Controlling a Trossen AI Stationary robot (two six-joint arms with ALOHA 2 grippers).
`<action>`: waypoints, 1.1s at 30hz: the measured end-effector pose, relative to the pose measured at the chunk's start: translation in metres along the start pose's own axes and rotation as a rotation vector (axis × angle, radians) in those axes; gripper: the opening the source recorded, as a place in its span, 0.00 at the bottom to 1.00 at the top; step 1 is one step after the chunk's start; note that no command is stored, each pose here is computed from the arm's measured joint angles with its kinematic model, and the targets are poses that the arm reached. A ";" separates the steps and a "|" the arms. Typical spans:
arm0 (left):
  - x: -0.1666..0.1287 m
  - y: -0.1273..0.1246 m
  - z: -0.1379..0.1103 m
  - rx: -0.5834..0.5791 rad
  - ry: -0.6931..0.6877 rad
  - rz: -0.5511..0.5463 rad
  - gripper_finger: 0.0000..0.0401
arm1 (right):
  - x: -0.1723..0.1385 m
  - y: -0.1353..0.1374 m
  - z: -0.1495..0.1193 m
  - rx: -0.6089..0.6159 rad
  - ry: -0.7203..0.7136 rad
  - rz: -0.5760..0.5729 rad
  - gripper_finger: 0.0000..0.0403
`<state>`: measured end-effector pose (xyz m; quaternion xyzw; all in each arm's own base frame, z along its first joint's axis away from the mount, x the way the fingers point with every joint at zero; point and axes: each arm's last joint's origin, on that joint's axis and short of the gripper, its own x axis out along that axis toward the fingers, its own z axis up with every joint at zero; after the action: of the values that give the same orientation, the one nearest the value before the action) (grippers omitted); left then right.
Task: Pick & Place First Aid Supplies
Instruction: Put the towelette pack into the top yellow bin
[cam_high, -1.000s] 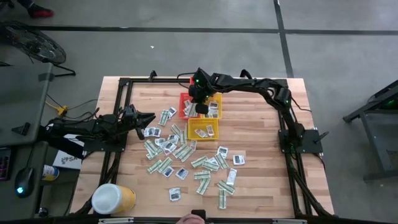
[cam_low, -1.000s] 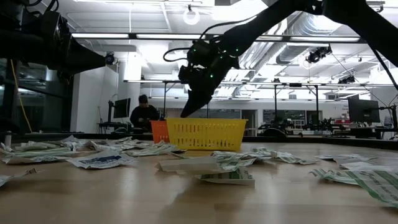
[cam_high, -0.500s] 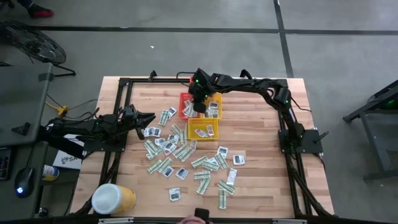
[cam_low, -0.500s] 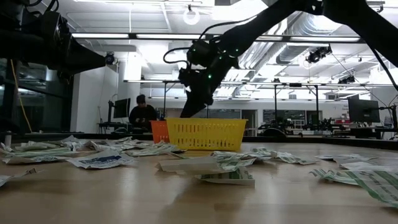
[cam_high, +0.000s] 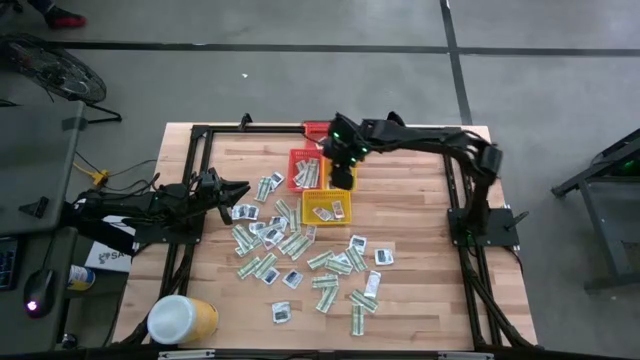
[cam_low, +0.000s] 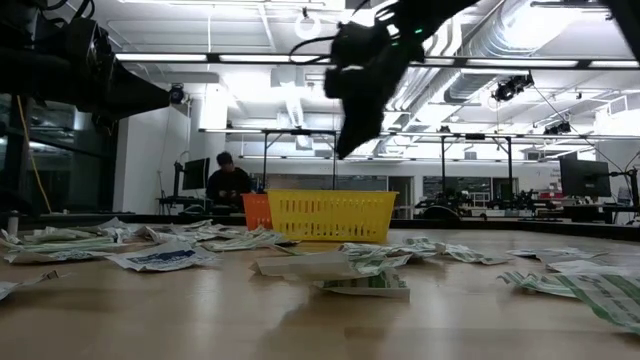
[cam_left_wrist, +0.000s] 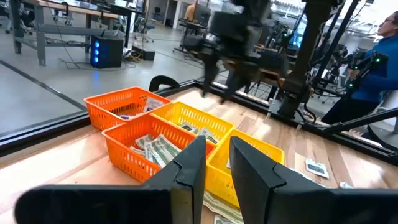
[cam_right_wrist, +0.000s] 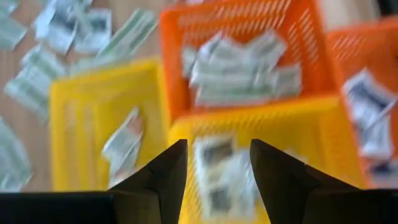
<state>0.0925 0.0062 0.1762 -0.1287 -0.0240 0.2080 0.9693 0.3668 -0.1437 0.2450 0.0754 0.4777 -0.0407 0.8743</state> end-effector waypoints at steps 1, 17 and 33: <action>0.000 0.000 0.000 0.000 0.000 0.000 0.18 | -0.004 0.005 -0.008 -0.001 0.010 -0.002 0.42; 0.000 0.000 0.000 0.001 0.000 0.000 0.18 | -0.038 0.093 -0.148 -0.061 0.163 -0.003 0.42; 0.000 0.000 0.000 0.000 0.000 0.000 0.18 | -0.016 0.129 -0.211 0.191 0.285 0.242 0.42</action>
<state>0.0924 0.0062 0.1762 -0.1286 -0.0240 0.2080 0.9693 0.2018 0.0195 0.1586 0.2197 0.5780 0.0309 0.7853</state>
